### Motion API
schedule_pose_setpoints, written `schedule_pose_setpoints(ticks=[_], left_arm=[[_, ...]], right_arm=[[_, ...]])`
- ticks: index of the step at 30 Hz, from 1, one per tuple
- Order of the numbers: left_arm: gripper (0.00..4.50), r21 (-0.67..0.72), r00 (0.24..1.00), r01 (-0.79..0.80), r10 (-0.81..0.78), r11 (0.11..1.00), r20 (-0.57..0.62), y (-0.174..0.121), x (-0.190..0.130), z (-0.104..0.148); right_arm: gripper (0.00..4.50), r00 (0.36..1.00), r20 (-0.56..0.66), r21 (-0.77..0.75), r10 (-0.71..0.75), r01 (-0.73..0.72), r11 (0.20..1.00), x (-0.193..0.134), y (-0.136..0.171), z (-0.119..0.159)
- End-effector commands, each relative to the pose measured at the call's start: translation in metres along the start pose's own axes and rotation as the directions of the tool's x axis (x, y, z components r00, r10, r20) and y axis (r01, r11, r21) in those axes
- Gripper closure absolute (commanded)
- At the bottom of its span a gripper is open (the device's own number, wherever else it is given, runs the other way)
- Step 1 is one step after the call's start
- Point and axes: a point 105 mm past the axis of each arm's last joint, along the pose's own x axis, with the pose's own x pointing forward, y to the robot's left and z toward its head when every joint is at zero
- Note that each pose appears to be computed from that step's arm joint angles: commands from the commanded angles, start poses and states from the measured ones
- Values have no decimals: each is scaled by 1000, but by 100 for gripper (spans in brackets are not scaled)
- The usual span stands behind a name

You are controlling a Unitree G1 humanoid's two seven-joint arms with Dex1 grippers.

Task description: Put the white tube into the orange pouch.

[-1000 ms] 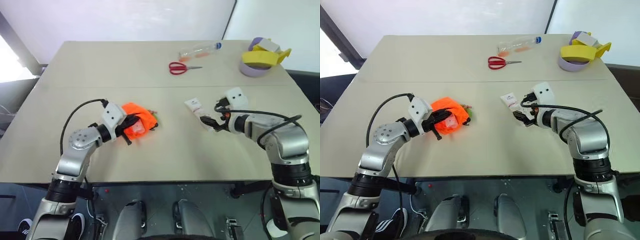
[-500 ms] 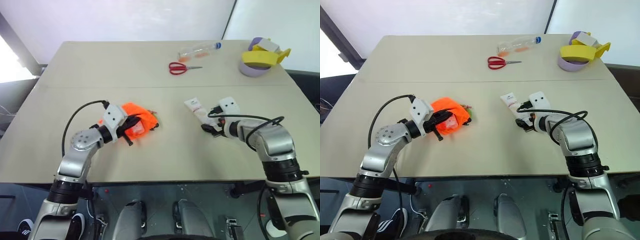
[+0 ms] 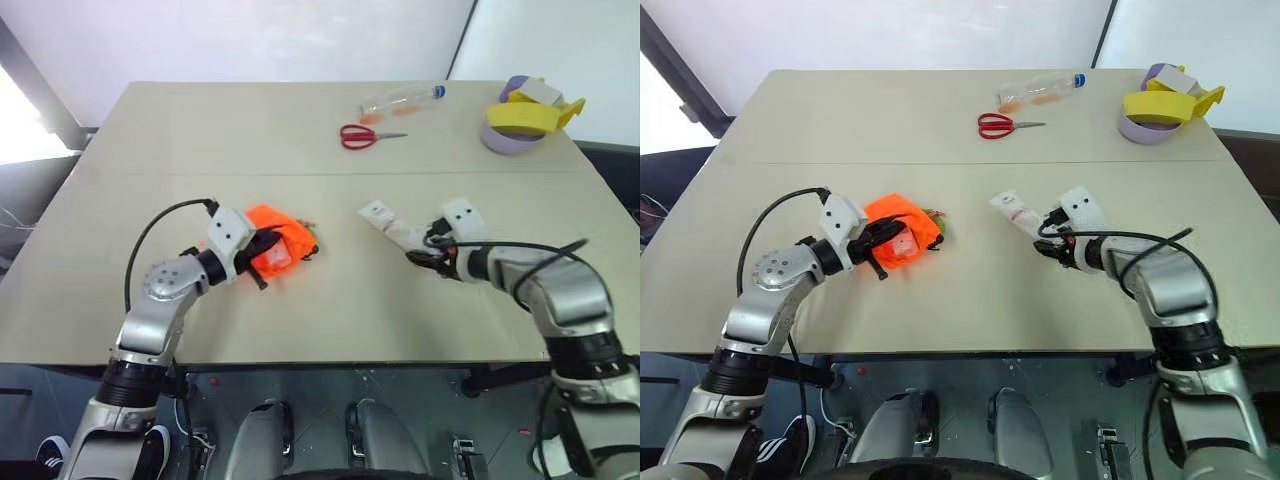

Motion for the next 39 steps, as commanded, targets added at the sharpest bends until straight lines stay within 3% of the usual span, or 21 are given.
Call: schedule_pose_setpoints(ticks=[1, 5, 10, 20, 35, 39], left_arm=[[450, -11, 999, -24, 24, 1000, 42, 2, -1, 14], [450, -46, 997, -48, 51, 998, 58, 5, 0, 23], [450, -56, 999, -17, 19, 998, 42, -7, -2, 31], [450, -59, 999, 40, -40, 997, -3, -26, -10, 30], [450, -69, 996, 81, -82, 994, -16, -38, -6, 28], [450, -74, 997, 73, -75, 995, -25, -38, -9, 27]], right_arm=[[266, 974, 108, -130, 200, -185, 974, -24, 33, 28], [266, 937, 15, -204, 349, -338, 919, -30, 74, 11], [266, 924, -15, -248, 381, -372, 894, -16, 99, -3], [266, 934, 72, -225, 351, -327, 918, 16, 106, 13], [266, 903, 152, -172, 402, -376, 910, 71, 146, 53], [266, 902, 158, -187, 401, -372, 909, 71, 142, 59]])
